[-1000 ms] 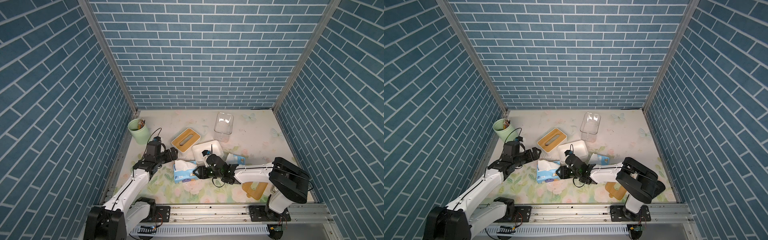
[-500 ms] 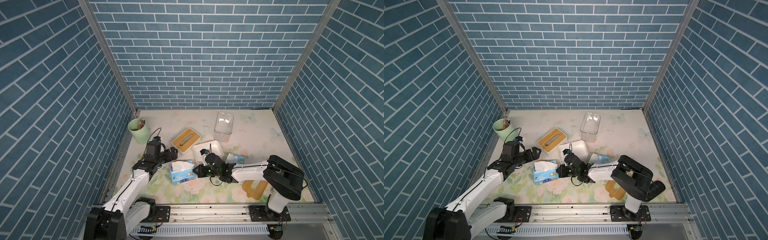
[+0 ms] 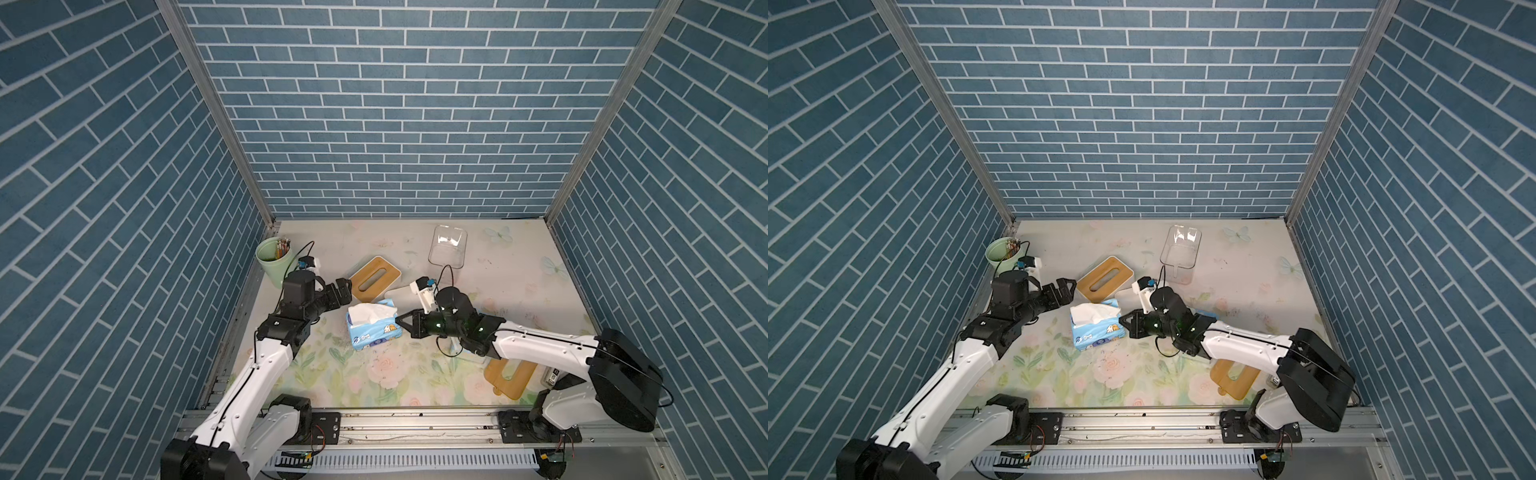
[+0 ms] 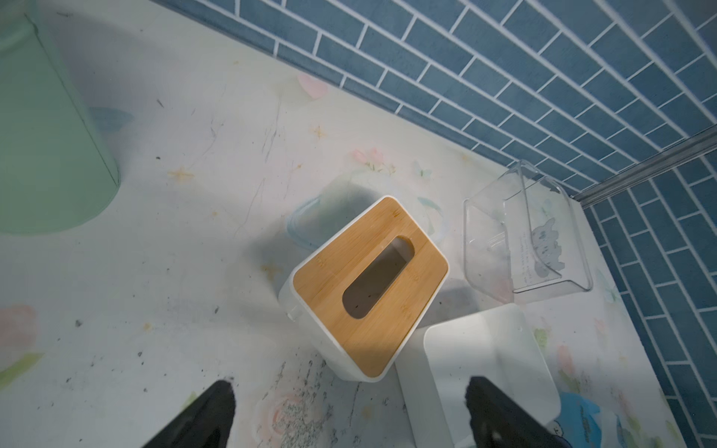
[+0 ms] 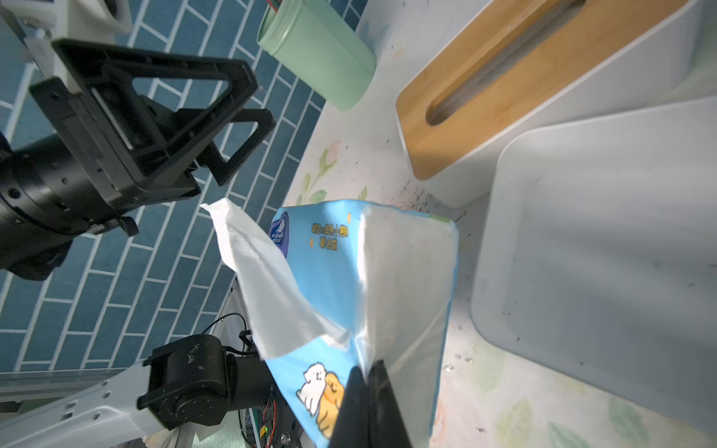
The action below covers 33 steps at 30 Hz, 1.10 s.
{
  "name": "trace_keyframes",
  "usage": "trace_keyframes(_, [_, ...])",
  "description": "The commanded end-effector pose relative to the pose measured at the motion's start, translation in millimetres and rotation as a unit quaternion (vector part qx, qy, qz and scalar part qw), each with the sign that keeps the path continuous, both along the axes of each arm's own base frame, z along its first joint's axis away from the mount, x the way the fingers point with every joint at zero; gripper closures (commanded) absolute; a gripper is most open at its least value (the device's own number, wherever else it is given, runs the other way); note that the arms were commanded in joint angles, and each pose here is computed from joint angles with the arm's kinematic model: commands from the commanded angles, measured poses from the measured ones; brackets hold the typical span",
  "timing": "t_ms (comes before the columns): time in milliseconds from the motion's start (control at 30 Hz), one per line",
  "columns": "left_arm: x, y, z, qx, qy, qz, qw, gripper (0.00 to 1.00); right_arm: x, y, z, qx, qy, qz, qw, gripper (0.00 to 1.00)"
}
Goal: Put the tissue paper into the tissue box
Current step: Place the paper towel in the tissue box.
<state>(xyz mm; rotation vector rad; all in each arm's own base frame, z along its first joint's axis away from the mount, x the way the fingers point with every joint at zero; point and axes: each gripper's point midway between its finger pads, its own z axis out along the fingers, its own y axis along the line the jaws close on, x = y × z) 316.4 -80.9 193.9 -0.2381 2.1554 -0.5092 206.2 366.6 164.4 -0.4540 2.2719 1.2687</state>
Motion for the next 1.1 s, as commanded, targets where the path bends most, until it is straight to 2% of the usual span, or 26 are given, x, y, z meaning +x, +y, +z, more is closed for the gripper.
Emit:
trace_keyframes(0, [1.9,-3.2,10.8,-0.002,-0.011,-0.011,1.000,0.03,13.0,-19.9,17.7,-0.017,-0.030,0.005,0.999,1.00])
trace_keyframes(267, [4.4,-28.3,11.9,-0.027,-0.019,-0.043,0.999,0.04,52.6,-70.9,27.5,-0.045,-0.051,-0.014,0.998,1.00])
trace_keyframes(467, [7.5,-48.6,6.7,-0.028,-0.017,-0.061,0.998,0.04,82.6,-102.6,14.6,-0.080,-0.052,-0.042,0.995,1.00])
trace_keyframes(700, [10.0,-61.6,1.0,-0.020,-0.016,-0.068,0.997,0.04,89.9,-96.8,-10.5,-0.096,-0.039,-0.022,0.994,1.00])
trace_keyframes(1067, [14.8,-63.2,-20.7,0.000,-0.009,-0.046,0.999,0.04,101.4,-78.2,-47.3,-0.101,-0.026,-0.010,0.994,0.98])
